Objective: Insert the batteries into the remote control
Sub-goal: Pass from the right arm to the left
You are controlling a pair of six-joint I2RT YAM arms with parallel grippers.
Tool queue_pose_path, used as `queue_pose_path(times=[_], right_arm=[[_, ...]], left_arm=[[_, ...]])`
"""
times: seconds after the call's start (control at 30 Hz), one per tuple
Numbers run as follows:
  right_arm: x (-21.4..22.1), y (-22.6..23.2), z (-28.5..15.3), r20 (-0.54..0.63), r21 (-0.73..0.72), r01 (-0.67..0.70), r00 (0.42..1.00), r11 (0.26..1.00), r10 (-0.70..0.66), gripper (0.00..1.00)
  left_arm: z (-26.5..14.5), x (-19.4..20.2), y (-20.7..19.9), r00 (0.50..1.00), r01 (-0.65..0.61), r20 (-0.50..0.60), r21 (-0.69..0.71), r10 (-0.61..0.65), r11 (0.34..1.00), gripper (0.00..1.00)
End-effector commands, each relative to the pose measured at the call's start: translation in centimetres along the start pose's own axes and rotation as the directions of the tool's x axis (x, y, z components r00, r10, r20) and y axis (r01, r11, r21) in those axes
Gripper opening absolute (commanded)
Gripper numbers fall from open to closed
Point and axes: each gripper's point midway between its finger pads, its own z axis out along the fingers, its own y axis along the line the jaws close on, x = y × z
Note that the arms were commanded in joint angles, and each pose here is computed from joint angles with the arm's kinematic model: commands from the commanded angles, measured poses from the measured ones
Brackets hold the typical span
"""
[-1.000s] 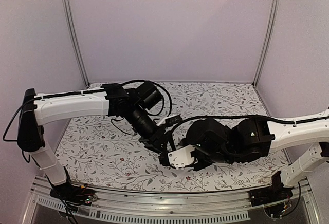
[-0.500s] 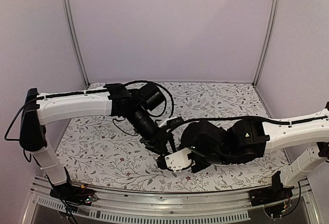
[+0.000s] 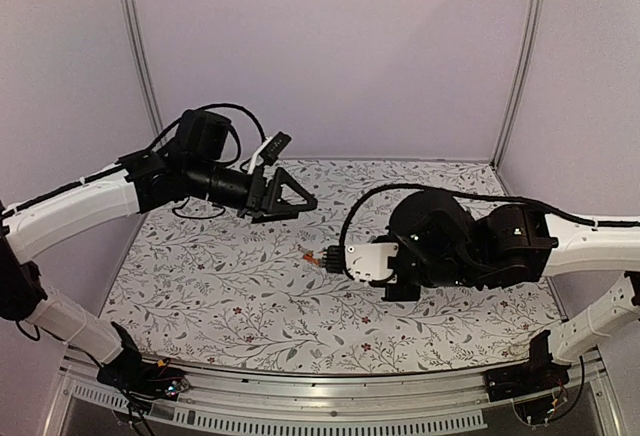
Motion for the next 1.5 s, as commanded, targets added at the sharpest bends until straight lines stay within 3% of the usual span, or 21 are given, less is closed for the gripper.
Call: queue_pose_path(times=[0.0,0.13,0.27,0.4,0.7,0.87,1.2,1.33,1.47], right_arm=[[-0.5,-6.3,-2.3,0.176,0.087,-0.343,0.929,0.935,0.324,0.00],[-1.2,-10.4,-5.2,0.387,0.110,-0.563,0.784,0.819,0.486,0.00],[-1.2,-13.3,-7.6,0.515,0.120,-0.715,0.638,0.689,0.572,0.00],[-0.1,-15.7,-9.2,0.615,0.106,-0.867,0.442,0.486,0.654,0.00],[-1.0,-15.6,-8.4,0.652,-0.077,-0.935,0.216,0.346,0.727,0.00],[-1.8,-14.9,-7.6,0.630,-0.160,-0.933,0.156,0.324,0.761,0.00],[-3.2,-13.5,-5.6,0.566,-0.256,-0.913,0.126,0.319,0.815,0.00],[-3.9,-13.0,-5.1,0.541,-0.287,-0.899,0.133,0.332,0.830,0.00],[-3.8,-12.9,-4.6,0.522,-0.299,-0.897,0.132,0.326,0.843,0.00]], left_arm=[[-4.6,-3.6,2.0,0.921,-0.064,0.371,-0.159,0.120,0.985,1.00],[-8.0,-4.0,3.0,0.826,-0.061,0.523,-0.288,0.210,0.956,1.00],[-6.8,-3.3,1.8,0.790,-0.156,0.512,-0.361,0.335,0.919,1.00],[-3.7,-2.5,-0.2,0.764,-0.279,0.472,-0.372,0.439,0.885,1.00],[2.3,-2.4,-4.9,0.700,-0.456,0.380,-0.414,0.605,0.788,0.91],[4.3,-2.4,-5.6,0.688,-0.486,0.336,-0.445,0.643,0.753,0.86],[5.7,-3.7,-5.9,0.670,-0.486,0.298,-0.517,0.680,0.705,0.77],[6.0,-4.1,-5.6,0.670,-0.481,0.278,-0.543,0.688,0.688,0.67],[5.8,-4.3,-5.1,0.669,-0.471,0.262,-0.574,0.695,0.670,0.48]])
